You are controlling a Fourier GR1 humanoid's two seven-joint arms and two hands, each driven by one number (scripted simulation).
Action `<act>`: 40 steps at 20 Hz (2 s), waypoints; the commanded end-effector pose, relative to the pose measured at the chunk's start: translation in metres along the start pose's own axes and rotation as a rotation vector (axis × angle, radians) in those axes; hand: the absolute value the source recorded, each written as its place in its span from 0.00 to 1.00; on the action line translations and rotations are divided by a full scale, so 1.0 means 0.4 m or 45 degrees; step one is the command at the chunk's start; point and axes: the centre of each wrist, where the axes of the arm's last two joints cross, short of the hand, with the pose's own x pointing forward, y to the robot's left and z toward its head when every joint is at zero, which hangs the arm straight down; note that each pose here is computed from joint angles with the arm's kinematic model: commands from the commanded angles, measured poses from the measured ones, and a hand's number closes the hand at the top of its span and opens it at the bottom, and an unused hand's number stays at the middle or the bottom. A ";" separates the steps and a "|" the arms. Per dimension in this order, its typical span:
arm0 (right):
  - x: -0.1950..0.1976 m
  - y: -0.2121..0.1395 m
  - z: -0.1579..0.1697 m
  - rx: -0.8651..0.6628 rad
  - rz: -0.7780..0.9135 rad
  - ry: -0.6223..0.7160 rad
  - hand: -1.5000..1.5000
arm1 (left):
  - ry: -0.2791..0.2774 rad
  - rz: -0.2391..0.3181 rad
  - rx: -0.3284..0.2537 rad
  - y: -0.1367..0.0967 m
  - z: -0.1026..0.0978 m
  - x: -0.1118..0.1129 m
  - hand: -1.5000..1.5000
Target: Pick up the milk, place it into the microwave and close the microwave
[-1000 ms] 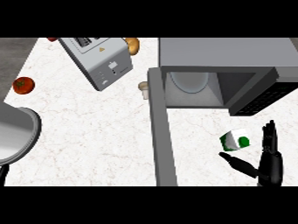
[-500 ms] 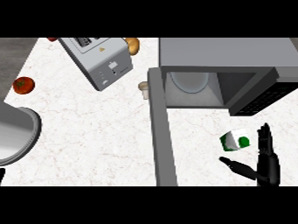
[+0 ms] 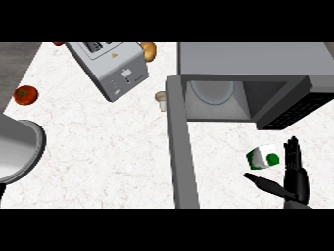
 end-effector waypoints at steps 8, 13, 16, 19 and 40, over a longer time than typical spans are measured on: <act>-0.010 0.059 0.007 0.028 -0.268 -0.097 1.00 | -0.012 0.023 -0.012 -0.011 -0.030 0.013 0.00; 0.005 0.088 -0.018 -0.052 -0.339 -0.157 1.00 | 0.021 0.008 0.001 0.015 0.038 -0.033 0.00; -0.010 0.061 0.004 -0.005 -0.412 -0.160 1.00 | -0.027 -0.006 0.018 0.022 0.004 0.020 0.00; 0.027 0.087 -0.057 0.148 -0.470 -0.132 1.00 | -0.005 0.000 0.002 0.048 0.010 0.027 0.00; 0.295 0.141 -0.064 0.683 -0.492 -0.190 1.00 | 0.005 -0.002 0.041 0.040 0.080 -0.015 0.00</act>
